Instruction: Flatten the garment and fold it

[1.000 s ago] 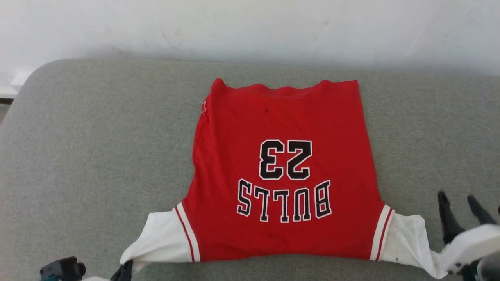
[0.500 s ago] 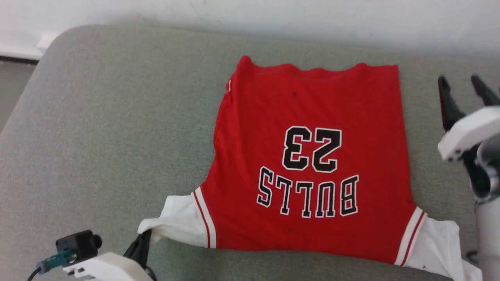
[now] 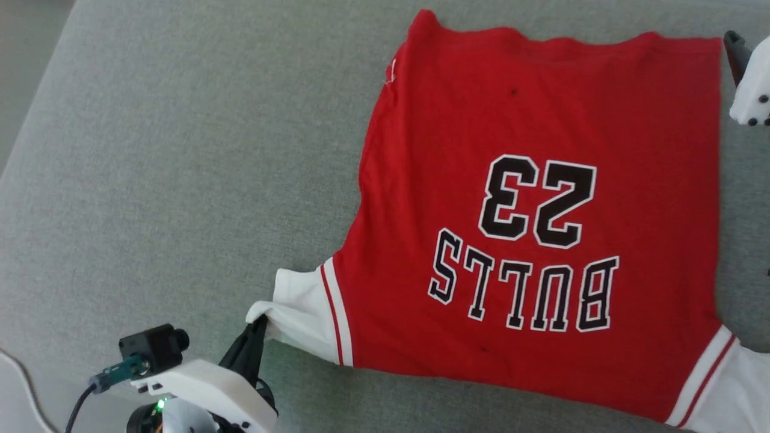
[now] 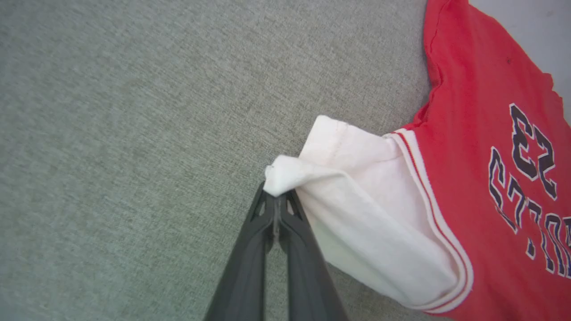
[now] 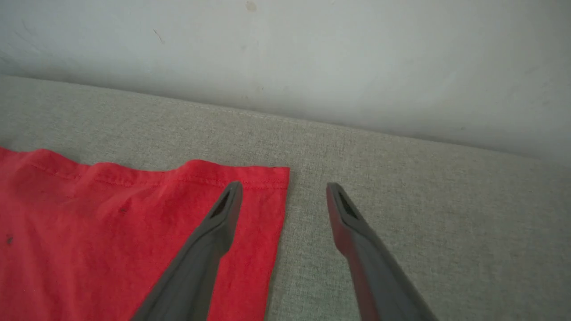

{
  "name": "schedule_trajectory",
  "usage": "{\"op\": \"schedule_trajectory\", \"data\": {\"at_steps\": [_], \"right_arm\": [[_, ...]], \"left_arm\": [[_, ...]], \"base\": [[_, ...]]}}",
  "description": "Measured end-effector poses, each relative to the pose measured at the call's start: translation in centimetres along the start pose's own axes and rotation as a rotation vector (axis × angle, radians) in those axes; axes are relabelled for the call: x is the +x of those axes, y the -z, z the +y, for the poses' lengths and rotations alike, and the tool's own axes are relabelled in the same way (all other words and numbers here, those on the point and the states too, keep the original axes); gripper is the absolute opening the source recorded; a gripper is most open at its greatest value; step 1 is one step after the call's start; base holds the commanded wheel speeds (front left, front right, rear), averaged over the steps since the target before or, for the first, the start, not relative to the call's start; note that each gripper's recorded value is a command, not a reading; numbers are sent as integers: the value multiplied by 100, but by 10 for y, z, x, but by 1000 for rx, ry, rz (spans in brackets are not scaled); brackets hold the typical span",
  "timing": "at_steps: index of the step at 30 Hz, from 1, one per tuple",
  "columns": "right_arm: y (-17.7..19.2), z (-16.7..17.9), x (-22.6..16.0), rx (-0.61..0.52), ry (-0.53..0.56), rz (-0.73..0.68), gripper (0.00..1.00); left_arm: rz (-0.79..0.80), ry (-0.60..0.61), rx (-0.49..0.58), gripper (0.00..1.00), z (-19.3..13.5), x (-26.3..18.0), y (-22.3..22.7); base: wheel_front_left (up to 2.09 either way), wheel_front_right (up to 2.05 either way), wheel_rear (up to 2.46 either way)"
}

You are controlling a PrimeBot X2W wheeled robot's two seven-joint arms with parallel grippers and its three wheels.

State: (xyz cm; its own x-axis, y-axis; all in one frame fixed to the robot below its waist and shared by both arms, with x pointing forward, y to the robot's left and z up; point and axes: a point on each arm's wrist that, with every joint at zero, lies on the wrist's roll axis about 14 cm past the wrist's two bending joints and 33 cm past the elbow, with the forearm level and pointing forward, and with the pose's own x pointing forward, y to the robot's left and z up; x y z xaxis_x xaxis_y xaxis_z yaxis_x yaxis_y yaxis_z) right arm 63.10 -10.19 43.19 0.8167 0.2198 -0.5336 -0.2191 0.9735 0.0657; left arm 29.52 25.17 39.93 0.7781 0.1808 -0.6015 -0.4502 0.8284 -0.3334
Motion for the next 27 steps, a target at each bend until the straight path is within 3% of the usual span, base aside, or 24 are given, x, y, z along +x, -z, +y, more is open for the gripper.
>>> {"op": "schedule_trajectory", "data": {"at_steps": [11, 12, 13, 17, 20, 27], "right_arm": [[53, 6, 39, -20, 20, 374, 100], [55, 5, 40, -20, 24, 389, 85], [56, 5, 40, -19, 27, 402, 42], [51, 6, 37, -13, 32, 394, 0], [46, 3, 32, -5, 39, 304, 0], [21, 8, 1, 20, 16, -102, 0]], "left_arm": [[36, -50, -8, 0, 10, 13, 14], [36, -52, -7, 0, 11, 14, 14], [35, -55, -7, 0, 11, 15, 14], [34, -59, -8, 0, 12, 15, 15], [30, -51, -9, 0, 11, 14, 14], [13, -25, -17, 0, 9, 9, 8]], "base": [[0, 0, 0], [0, 0, 0], [0, 0, 0], [0, 0, 0], [0, 0, 0], [0, 0, 0]]}}
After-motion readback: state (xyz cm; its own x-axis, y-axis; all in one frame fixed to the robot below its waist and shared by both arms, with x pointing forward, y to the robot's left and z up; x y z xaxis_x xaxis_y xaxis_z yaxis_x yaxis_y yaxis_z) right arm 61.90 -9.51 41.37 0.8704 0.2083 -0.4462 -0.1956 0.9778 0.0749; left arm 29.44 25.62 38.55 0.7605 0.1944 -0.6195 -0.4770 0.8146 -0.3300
